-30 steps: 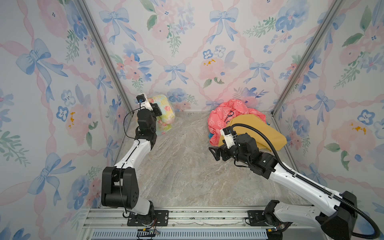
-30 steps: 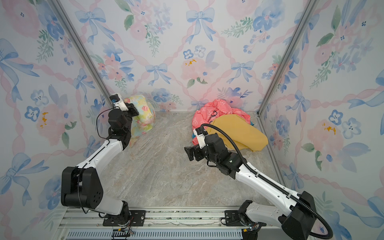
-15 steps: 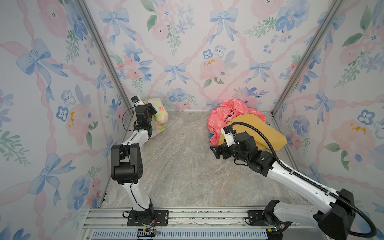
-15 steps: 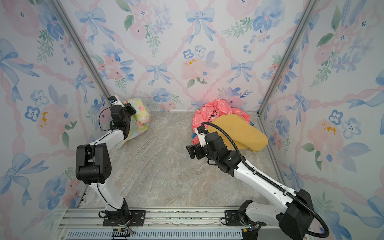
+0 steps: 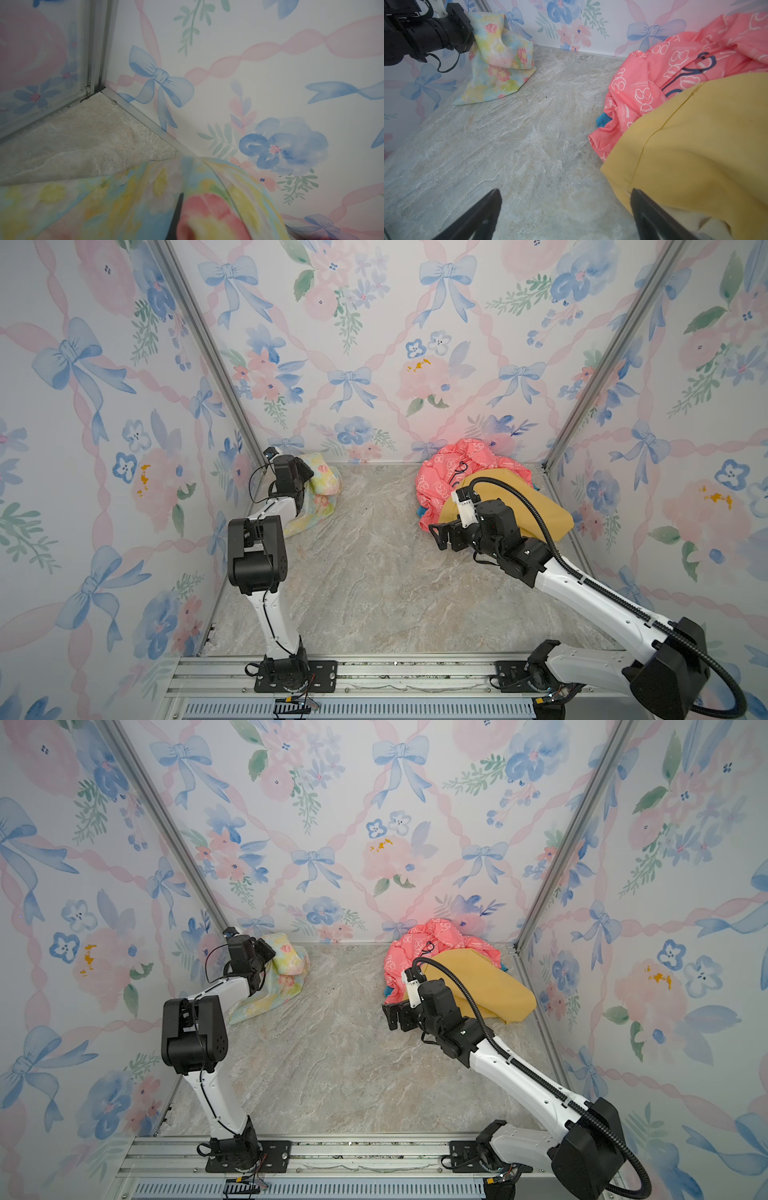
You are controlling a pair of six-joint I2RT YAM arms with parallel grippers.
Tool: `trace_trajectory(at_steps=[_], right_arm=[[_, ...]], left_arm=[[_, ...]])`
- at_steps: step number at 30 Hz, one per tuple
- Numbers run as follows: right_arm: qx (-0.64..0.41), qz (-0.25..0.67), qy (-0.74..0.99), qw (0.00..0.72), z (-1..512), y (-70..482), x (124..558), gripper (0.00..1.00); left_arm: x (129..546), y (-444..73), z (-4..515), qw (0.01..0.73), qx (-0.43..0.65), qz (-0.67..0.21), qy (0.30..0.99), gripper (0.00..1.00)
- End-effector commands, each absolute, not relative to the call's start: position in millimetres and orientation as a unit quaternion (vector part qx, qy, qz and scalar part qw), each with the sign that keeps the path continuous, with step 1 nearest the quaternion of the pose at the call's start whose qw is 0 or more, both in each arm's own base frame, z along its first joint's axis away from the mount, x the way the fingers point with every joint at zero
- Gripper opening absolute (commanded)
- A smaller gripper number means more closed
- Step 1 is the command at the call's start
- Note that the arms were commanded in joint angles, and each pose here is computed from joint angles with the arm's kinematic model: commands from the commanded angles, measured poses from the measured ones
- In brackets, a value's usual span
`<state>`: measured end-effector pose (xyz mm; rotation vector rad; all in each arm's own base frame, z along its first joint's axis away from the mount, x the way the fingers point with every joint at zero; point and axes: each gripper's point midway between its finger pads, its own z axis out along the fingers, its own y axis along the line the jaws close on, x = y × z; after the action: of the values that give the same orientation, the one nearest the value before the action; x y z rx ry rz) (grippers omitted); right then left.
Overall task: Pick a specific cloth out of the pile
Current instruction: 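Lower the floral cloth onto the floor and open the left gripper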
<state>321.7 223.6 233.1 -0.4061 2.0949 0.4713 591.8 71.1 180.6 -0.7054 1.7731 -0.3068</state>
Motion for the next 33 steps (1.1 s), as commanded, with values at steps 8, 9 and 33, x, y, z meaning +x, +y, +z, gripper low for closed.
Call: trace_trajectory(at_steps=[8, 9, 33], right_arm=[[-0.132, 0.202, 0.860, 0.450, 215.2, 207.5, 337.3, 1.00], [-0.131, 0.204, 0.858, 0.452, 216.8, 208.4, 337.9, 1.00], [-0.133, 0.196, 0.863, 0.445, 211.3, 206.5, 337.4, 0.99]], left_arm=[[599.7, 83.7, 131.2, 0.488, -0.327, -0.140, 0.797, 0.00], [599.2, 86.1, 128.2, 0.484, -0.328, -0.140, 0.799, 0.00], [589.1, 120.6, 75.6, 0.409, -0.348, -0.147, 0.831, 0.72]])
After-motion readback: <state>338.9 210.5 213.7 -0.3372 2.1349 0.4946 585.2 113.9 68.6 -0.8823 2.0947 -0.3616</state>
